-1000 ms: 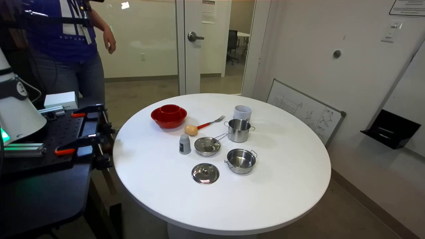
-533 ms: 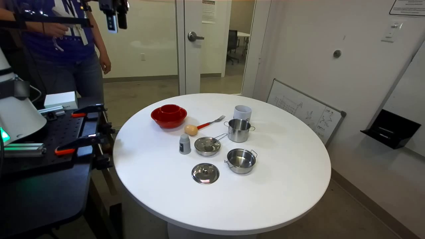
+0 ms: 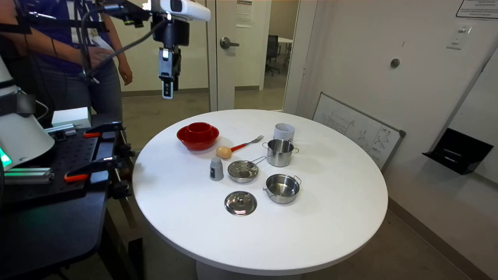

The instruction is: Pick up the lid and close the bowl

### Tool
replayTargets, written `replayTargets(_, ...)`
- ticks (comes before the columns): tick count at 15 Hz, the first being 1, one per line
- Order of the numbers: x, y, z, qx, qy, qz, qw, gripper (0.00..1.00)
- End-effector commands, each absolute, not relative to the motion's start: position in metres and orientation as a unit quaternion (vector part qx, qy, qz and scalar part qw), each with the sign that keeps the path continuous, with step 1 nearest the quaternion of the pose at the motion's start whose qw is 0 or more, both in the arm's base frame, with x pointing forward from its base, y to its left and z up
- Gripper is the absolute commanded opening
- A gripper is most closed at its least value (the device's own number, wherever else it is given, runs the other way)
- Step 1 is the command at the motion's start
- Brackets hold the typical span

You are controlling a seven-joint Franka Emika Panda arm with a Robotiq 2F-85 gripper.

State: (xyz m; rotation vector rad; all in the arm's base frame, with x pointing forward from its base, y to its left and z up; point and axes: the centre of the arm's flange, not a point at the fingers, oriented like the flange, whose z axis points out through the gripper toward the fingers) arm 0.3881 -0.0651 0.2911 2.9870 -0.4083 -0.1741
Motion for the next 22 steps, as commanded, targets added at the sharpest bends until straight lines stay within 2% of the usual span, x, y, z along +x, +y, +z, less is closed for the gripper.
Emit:
replayTargets(1, 0.449, -0.079, 0.24, 0.981, -0.158, -0.062, 0.091, 1.0)
replayTargets(6, 0.486, -0.096, 0.19, 0.971, -0.189, -0.095, 0.108, 1.0)
replayTargets(7, 0.456, -0.091, 0.211, 0.976, -0.177, -0.082, 0.099, 1.0)
replayTargets(16, 0.475, -0.097, 0.189, 0.973, -0.183, -0.093, 0.105, 1.0)
replayTargets(22, 0.477, -0.137, 0.159, 0.971, -0.205, -0.074, 0.093, 1.0)
